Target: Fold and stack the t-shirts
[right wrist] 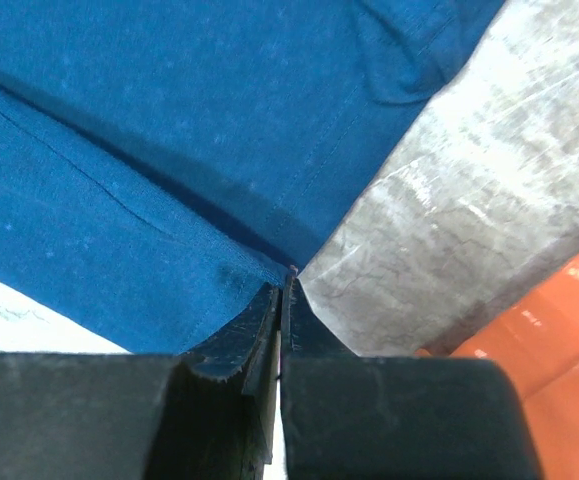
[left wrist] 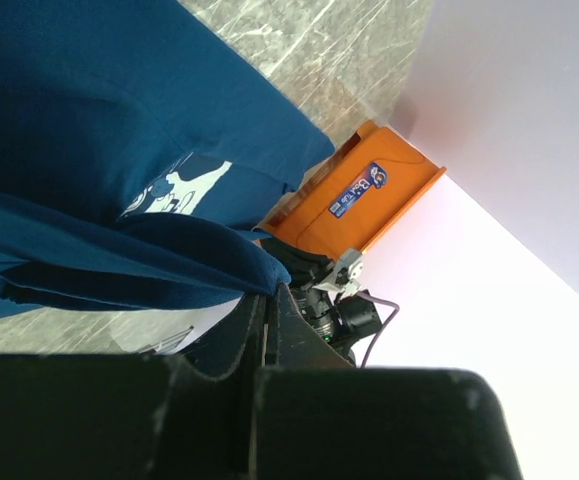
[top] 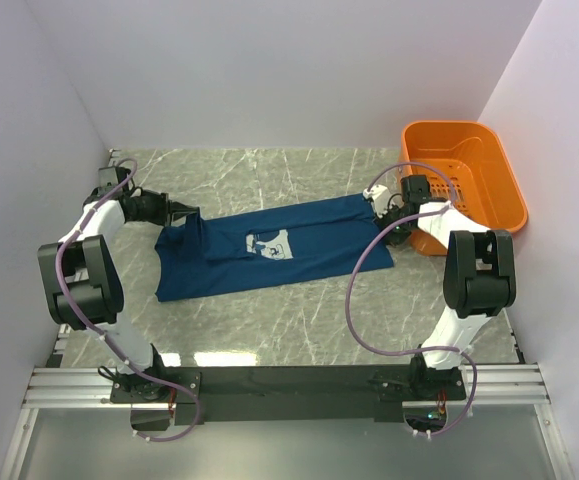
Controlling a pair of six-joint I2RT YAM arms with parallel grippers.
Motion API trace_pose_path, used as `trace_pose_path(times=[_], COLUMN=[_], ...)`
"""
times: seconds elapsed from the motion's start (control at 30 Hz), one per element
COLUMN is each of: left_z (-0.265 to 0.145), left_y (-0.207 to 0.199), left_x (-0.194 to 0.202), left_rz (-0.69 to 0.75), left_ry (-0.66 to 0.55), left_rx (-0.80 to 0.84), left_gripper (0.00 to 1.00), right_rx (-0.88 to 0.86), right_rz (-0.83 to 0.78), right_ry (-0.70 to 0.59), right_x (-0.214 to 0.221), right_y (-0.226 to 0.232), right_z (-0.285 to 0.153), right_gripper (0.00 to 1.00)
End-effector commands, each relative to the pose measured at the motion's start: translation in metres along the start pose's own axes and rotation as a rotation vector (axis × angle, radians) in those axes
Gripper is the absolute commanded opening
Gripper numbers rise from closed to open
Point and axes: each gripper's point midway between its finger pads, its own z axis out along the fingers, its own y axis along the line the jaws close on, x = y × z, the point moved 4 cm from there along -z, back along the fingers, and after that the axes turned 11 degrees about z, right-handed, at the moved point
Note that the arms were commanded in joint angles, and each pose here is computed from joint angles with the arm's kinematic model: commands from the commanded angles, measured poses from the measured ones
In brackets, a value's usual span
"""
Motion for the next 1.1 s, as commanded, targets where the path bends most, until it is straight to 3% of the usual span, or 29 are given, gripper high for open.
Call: trace_pose_path(times=[0.0,0.13,0.2,0.43,0.53,0.57,0.7,0.9,1.07], left_z=[-0.004,-0.003,-0.002,0.001,0.003,0.004,0.009,-0.001,-0.041], left_y=[-0.009,-0.008,-0.007,-0.001,0.002,0.002,0.002,-0.018,-0.022], left_x=[-0.006,-0.005,-0.005,-0.006,-0.007,-0.006,-0.012,-0.026,-0.037], left_rz=[0.043,0.042,0.042,0.041,0.036,0.037,0.053,0.175,0.396], left_ry=[-0.022,-0.019,-0.019,-0.013,-0.007,-0.004,0.005,-0.044,-0.268], left_rx=[0.02,0.017,0.017,0.002,-0.003,-0.001,-0.011,-0.028,-0.217], left_gripper=[0.01,0.01,0.01,0.01,0.11,0.23,0.43,0.49,0.57], right_rx=[0.029,0.037,0.039,0.025,0.019,0.018,0.003,-0.033,-0.217], right_rz=[-0.008,-0.013,-0.019,-0.034,-0.046,-0.052,-0.066,-0.085,-0.237], right_ry=[-0.056,-0.073,-0.074,-0.096,-0.117,-0.124,-0.14,-0.148,-0.162], right_x=[-0.024,-0.032,-0.034,-0.041,-0.046,-0.049,-0.053,-0.055,-0.061], right_y=[-0.005,-0.003,-0.003,0.003,0.007,0.009,0.017,0.032,0.077], right_z=[-0.006,-0.008,-0.009,-0.019,-0.026,-0.029,-0.036,-0.043,-0.053], right_gripper=[0.03,0.11,0.22,0.37,0.42,0.42,0.42,0.43,0.44])
